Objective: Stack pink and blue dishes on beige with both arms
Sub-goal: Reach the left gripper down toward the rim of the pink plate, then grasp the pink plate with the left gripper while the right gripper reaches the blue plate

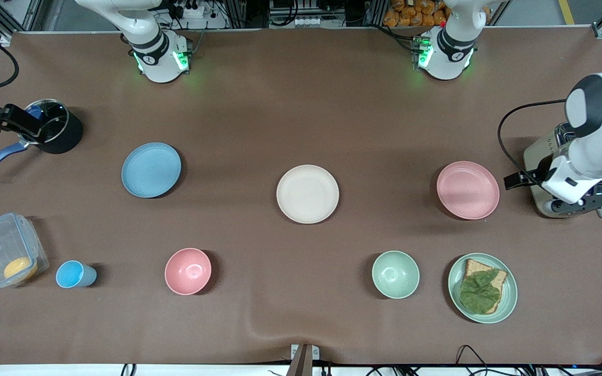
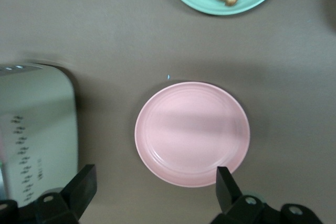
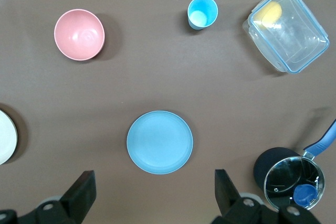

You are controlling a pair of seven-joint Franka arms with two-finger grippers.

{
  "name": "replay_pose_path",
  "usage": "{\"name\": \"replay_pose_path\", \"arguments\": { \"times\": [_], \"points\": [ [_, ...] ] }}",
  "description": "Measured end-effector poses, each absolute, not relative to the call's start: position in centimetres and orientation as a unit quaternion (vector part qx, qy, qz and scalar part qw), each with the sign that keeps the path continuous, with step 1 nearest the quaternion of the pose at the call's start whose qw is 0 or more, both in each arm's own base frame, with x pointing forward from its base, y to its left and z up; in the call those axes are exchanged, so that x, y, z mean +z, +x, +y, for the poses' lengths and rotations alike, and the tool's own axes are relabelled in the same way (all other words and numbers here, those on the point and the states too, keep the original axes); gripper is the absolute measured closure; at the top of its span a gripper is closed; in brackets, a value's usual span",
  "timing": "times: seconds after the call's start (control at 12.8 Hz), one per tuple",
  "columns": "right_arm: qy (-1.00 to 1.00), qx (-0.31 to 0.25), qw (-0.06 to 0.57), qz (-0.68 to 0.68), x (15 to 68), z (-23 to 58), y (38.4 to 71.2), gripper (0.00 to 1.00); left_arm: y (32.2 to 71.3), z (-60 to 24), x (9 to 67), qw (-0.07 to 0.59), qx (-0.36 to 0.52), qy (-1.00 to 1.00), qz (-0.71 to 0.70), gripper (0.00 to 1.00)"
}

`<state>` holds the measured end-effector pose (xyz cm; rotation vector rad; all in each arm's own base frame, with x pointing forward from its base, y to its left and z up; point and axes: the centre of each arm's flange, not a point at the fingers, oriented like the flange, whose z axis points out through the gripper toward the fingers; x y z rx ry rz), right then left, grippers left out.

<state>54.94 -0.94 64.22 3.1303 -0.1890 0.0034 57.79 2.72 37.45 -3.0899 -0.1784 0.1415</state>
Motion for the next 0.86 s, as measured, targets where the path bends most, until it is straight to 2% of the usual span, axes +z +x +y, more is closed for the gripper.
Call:
{"name": "replay_pose_path", "arguments": {
  "times": [0.31, 0.86],
  "points": [
    [0.998, 0.001, 0.003, -0.061, 64.2, -0.9, 54.9, 0.0, 55.9, 4.9, 30.0, 0.018, 0.058, -0.996, -0.066, 0.0],
    [0.998, -0.005, 0.003, -0.064, 63.6, -1.3, 55.1, 0.0, 54.9, 8.9, 23.5, -0.001, 0.099, -0.992, -0.082, 0.0]
  ]
}}
